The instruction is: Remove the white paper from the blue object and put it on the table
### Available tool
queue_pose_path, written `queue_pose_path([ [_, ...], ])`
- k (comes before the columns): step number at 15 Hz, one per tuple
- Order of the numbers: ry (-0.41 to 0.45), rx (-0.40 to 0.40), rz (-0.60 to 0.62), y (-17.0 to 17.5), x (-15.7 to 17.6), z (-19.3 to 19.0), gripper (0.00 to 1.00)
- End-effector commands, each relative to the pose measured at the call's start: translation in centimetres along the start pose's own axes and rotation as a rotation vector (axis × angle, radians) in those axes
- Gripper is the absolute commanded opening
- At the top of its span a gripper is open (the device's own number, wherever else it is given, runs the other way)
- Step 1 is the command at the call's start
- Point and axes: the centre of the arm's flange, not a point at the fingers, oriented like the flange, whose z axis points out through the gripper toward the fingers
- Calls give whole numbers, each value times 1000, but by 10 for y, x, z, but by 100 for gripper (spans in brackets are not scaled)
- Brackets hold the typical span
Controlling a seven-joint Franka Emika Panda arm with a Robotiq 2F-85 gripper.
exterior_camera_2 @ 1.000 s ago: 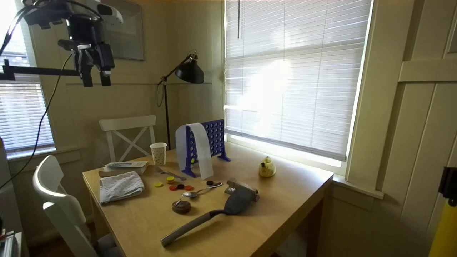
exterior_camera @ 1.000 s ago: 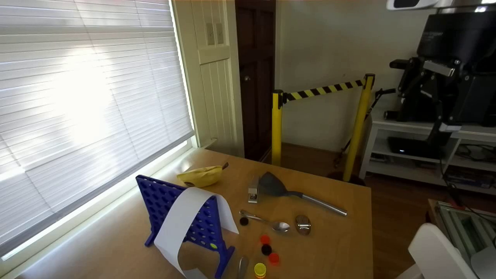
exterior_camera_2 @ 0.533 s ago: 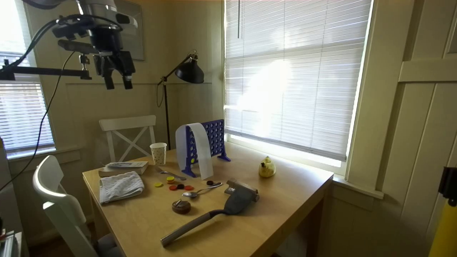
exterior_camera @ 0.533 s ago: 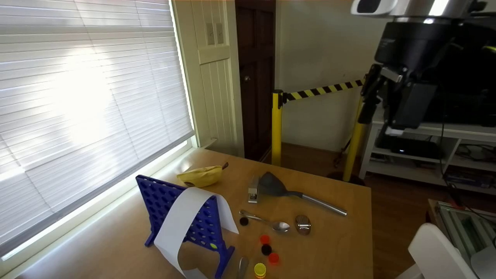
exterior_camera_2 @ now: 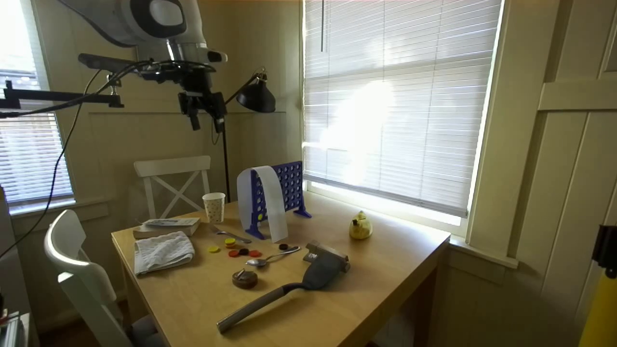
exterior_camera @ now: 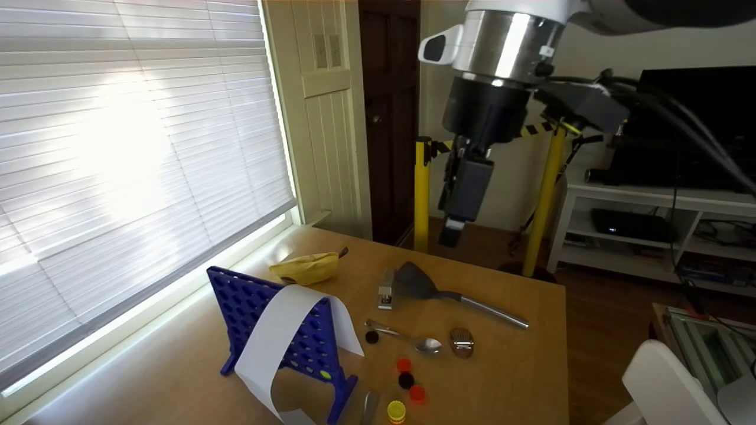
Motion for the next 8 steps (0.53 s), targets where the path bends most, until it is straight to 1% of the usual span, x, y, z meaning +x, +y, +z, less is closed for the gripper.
queue_pose_path([
  [1,39,28,63,-3,57,22,100],
  [5,46,18,100,1,88,56,100],
  [8,33,27,134,6,101,74,100],
])
